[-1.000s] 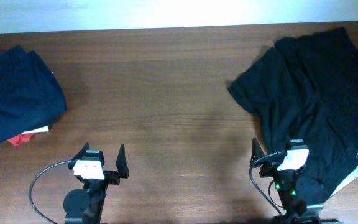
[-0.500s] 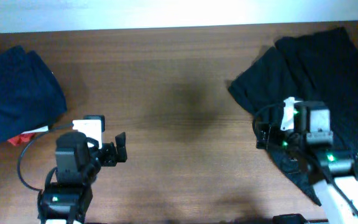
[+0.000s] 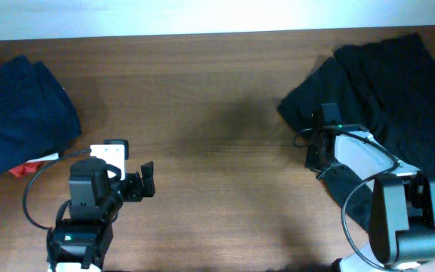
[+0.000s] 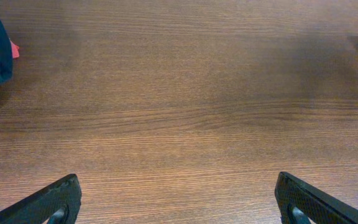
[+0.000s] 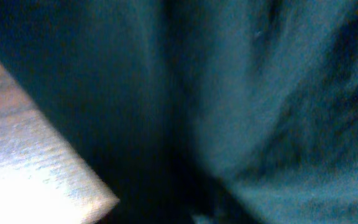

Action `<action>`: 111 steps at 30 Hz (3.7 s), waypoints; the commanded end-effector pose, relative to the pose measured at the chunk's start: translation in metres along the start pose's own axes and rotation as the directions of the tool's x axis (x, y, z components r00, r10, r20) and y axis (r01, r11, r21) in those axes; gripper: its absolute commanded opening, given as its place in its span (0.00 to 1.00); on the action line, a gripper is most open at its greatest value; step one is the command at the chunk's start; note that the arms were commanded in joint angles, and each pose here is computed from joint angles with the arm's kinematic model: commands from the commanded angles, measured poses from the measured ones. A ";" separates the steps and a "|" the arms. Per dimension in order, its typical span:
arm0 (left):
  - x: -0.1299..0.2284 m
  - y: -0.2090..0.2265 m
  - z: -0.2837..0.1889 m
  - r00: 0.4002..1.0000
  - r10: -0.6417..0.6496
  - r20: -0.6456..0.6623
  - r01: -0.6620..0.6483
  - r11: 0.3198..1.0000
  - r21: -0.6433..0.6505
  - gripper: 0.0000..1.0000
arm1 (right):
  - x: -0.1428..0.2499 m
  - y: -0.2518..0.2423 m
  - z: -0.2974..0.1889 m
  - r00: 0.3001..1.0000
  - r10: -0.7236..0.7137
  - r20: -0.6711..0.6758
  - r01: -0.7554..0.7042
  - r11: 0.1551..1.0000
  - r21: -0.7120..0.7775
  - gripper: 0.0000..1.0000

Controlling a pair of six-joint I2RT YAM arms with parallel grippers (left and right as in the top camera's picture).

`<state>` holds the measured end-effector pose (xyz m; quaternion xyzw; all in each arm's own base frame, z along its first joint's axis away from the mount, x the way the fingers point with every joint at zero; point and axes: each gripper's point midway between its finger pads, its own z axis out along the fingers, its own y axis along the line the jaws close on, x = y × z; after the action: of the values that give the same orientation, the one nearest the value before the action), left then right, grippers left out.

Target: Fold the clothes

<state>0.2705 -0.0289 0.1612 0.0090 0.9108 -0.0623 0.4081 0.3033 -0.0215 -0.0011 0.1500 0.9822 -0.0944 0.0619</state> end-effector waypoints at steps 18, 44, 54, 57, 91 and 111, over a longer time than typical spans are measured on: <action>-0.018 -0.021 0.023 1.000 -0.005 0.012 0.004 0.992 0.123 0.99 | -0.070 0.033 -0.096 0.974 0.115 0.194 -0.052 0.952 -0.302 0.99; 0.088 -0.279 0.180 0.910 -0.136 -0.393 0.359 0.734 0.577 0.89 | 0.026 -0.078 -0.134 0.961 0.273 -0.043 -0.276 0.954 -0.114 0.99; 0.104 -0.255 0.192 0.889 -0.076 -0.452 0.324 0.801 0.504 0.01 | 0.025 -0.078 -0.134 0.961 0.273 -0.042 -0.276 0.954 -0.113 0.99; 0.078 -0.158 0.197 0.868 -0.141 -0.477 0.329 0.881 0.339 0.01 | 0.025 -0.078 -0.134 0.961 0.273 -0.042 -0.276 0.954 -0.113 0.99; 0.048 0.006 0.160 0.753 -0.470 -0.461 0.504 0.862 -0.057 0.01 | 0.025 -0.076 -0.127 0.961 0.269 -0.066 -0.275 0.956 -0.105 0.99; 0.102 0.056 0.012 0.378 -0.845 -0.377 0.505 0.530 -0.681 0.99 | 0.045 -0.046 -0.110 0.967 0.197 -0.158 -0.232 0.942 -0.243 0.99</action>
<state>0.2242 0.0127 0.0653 -0.3384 0.9372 -0.0286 -0.0790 0.2410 -0.0310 0.1154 0.2546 0.9651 0.0505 0.0352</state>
